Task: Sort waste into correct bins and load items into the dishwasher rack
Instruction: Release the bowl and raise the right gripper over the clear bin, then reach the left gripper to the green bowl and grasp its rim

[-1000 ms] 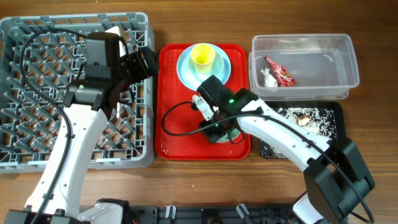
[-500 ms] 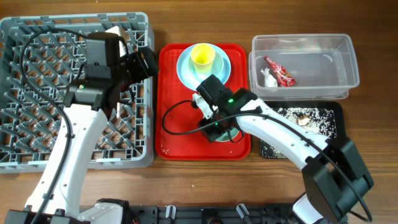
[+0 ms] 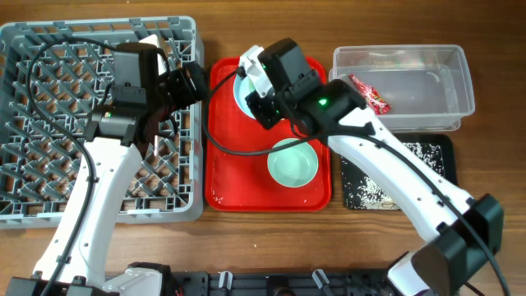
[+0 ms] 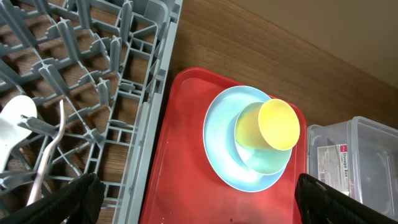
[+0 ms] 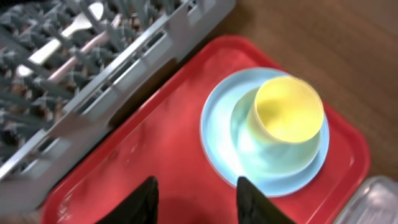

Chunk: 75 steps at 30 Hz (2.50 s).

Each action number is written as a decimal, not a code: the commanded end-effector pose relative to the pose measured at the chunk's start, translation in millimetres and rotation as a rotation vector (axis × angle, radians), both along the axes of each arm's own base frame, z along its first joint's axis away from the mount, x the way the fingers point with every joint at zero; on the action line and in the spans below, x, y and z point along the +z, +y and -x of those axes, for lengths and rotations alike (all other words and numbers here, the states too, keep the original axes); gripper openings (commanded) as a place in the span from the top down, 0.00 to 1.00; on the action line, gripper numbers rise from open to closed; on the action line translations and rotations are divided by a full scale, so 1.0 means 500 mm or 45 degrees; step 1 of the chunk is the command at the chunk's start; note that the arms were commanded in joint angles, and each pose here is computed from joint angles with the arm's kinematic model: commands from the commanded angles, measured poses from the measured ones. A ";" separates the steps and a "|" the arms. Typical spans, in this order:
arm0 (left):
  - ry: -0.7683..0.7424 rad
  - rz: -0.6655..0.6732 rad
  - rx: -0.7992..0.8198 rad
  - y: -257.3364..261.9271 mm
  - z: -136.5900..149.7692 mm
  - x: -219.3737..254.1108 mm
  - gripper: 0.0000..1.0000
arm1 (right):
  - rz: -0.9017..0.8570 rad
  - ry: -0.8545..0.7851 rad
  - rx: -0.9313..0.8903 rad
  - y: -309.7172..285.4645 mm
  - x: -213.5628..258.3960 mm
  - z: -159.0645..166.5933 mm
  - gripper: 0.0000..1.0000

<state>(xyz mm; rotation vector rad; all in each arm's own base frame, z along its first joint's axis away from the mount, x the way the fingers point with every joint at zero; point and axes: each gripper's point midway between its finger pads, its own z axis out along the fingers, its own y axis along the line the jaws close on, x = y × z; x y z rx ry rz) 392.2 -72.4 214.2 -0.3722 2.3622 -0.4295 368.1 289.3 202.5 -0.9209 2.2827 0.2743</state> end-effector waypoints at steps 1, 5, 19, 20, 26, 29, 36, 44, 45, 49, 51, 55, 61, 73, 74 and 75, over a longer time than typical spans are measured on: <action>-0.011 0.023 -0.004 -0.004 0.003 0.008 0.00 | 0.099 -0.029 -0.044 -0.005 -0.057 -0.047 0.67; -0.011 0.024 -0.004 -0.004 0.003 0.008 0.00 | 0.020 0.028 -0.214 -0.026 -0.085 -0.088 0.71; -0.011 0.023 -0.004 -0.004 0.003 0.008 0.00 | -0.117 0.246 -0.434 -0.222 -0.108 -0.151 0.39; -0.011 0.023 -0.004 -0.004 0.003 0.008 0.00 | -0.135 0.244 -0.491 -0.243 -0.106 -0.162 0.39; -0.011 0.023 -0.004 -0.004 0.003 0.008 0.00 | -0.121 0.209 -0.741 -0.399 -0.106 -0.209 0.00; -0.011 0.023 -0.004 -0.004 0.003 0.008 0.00 | -0.125 0.207 -0.781 -0.428 -0.106 -0.214 0.00; -0.011 0.023 -0.004 -0.004 0.003 0.008 0.00 | -0.125 0.207 -0.782 -0.428 -0.106 -0.214 0.00; -0.011 0.023 -0.004 -0.004 0.003 0.008 0.00 | -0.125 0.206 -0.782 -0.428 -0.106 -0.214 0.00; -0.011 0.023 -0.004 -0.004 0.003 0.008 0.00 | -0.125 0.207 -0.782 -0.428 -0.106 -0.214 0.00; -0.011 0.023 -0.004 -0.004 0.003 0.008 0.00 | -0.125 0.207 -0.782 -0.428 -0.106 -0.214 0.00; -0.011 0.023 -0.004 -0.004 0.003 0.008 0.00 | -0.125 0.207 -0.781 -0.428 -0.106 -0.214 0.00; -0.040 0.027 -0.005 -0.005 -0.005 0.016 0.00 | -0.125 0.206 -0.781 -0.428 -0.106 -0.214 0.00; -0.042 0.066 -0.044 -0.020 -0.003 0.019 0.04 | -0.125 0.207 -0.782 -0.428 -0.106 -0.214 0.00; 0.358 -0.116 -0.249 -0.185 0.166 -0.106 0.58 | -0.125 0.207 -0.782 -0.428 -0.106 -0.214 0.00; 0.367 -0.146 -0.240 -0.194 0.168 -0.116 0.61 | -0.125 0.207 -0.782 -0.428 -0.106 -0.214 0.00; 0.373 -0.155 -0.241 -0.202 0.170 -0.123 0.62 | -0.125 0.207 -0.782 -0.428 -0.106 -0.214 0.00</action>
